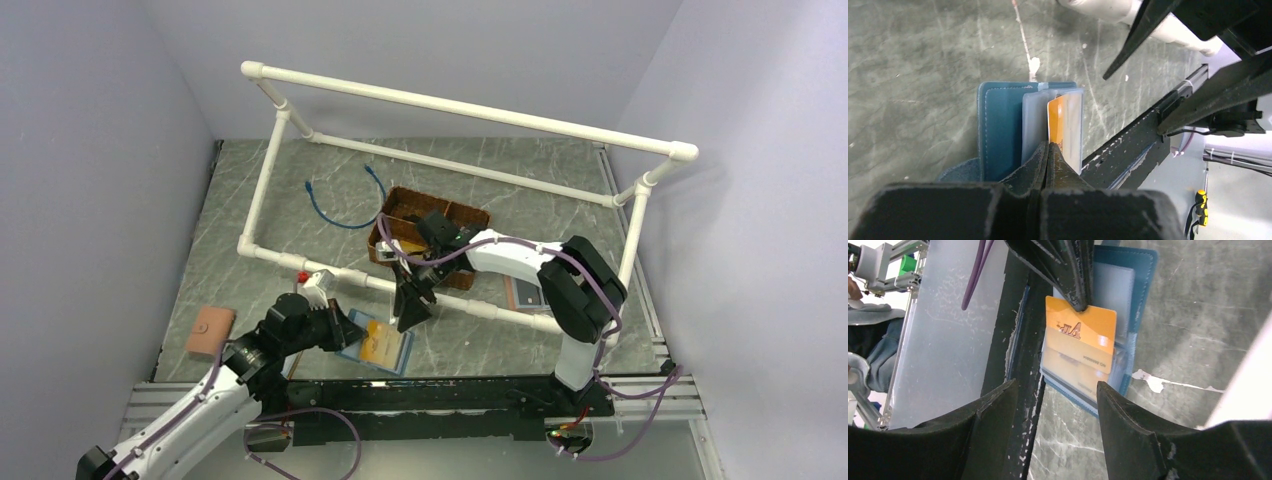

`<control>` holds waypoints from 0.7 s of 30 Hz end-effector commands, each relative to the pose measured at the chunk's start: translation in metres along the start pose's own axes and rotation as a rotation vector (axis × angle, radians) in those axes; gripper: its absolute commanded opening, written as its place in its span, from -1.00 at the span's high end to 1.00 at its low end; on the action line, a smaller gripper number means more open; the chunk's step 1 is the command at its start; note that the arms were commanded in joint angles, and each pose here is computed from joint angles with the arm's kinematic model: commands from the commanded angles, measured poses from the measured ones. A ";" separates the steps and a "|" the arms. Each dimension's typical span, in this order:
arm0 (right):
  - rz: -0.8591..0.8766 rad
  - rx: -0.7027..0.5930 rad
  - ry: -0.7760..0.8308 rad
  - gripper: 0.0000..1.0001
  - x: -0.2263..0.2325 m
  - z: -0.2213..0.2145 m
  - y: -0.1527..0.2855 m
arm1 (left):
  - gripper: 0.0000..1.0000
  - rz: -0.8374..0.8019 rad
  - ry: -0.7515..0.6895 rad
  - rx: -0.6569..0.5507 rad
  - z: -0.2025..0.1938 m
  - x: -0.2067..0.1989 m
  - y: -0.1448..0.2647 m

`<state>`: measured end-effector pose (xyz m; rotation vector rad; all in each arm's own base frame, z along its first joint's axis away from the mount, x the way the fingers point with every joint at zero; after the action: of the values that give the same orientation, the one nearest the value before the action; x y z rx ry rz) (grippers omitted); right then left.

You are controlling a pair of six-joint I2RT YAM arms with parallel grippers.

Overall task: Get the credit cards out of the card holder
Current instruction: Remove the credit card from the card holder.

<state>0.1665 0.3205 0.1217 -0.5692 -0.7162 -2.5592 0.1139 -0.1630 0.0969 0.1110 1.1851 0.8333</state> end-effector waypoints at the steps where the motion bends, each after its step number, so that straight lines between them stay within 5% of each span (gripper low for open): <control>1: -0.011 -0.030 0.068 -0.21 0.001 0.008 -0.007 | 1.00 0.012 0.013 -0.061 0.015 -0.011 0.006; 12: 0.000 -0.004 0.004 -0.17 -0.001 0.005 -0.019 | 1.00 0.113 0.126 -0.198 0.027 -0.006 0.033; 21: 0.044 0.003 0.045 -0.24 0.008 0.013 -0.016 | 1.00 -0.056 0.046 -0.219 0.030 -0.028 0.037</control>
<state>0.1483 0.3327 0.1069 -0.6177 -0.7734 -2.5179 0.1147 -0.1371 0.1299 -0.0560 1.1907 1.0062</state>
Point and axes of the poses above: each gripper's point midway between its finger pads, its own y axis back along the fingers, its own x axis along the line the jaws close on, z = x × y, the point moved 4 cm from there along y, back along the fingers, and after that the axes turned 7 degrees about y, right-handed, at the moved point
